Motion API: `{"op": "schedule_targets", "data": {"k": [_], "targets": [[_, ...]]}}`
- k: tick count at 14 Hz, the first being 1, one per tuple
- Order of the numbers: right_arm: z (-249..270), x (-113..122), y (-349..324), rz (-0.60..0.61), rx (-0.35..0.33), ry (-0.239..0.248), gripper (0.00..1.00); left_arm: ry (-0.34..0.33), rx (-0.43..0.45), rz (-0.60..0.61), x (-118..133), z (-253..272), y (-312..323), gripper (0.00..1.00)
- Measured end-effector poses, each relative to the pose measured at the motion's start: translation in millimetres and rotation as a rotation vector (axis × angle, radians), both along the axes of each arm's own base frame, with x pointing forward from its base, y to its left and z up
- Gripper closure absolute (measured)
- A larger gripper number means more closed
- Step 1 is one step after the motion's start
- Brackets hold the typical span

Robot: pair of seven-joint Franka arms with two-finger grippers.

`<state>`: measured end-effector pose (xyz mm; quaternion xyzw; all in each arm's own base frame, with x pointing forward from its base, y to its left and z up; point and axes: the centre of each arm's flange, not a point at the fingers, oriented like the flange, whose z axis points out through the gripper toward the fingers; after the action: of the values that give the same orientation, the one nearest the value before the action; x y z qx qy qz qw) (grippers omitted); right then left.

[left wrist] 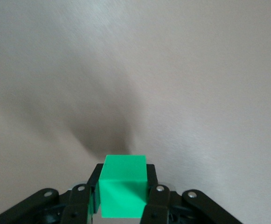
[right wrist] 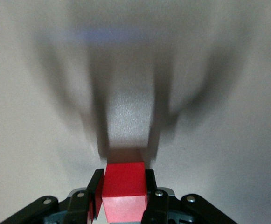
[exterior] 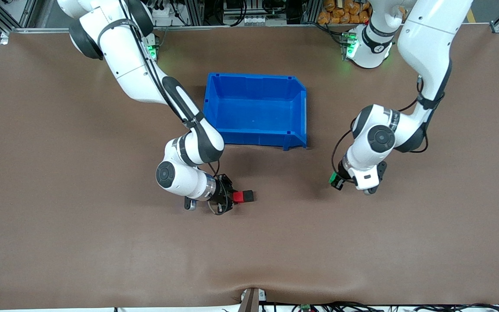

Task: Attach green and red cubes to black cube
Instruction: 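Place the red cube beside the black cube while the left gripper approaches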

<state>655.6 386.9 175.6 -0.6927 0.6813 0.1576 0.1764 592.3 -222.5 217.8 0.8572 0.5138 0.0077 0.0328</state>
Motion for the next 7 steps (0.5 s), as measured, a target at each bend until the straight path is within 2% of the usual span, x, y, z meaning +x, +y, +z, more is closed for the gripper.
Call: {"op": "schedule_targets", "data": {"k": [3,6,7], "targets": [[0,-2,5,-0.02,0.001,-0.006,0.6,0.0,-0.034,0.108,10,-3,-19,0.6],[-3,-3,8,-0.031,-0.003,-0.017,0.56,0.013,-0.109,0.201,20,-1,-45,0.6],[-4,-2,6,-0.035,-0.007,-0.021,0.47,0.016,-0.126,0.222,22,-1,-52,0.6]]}}
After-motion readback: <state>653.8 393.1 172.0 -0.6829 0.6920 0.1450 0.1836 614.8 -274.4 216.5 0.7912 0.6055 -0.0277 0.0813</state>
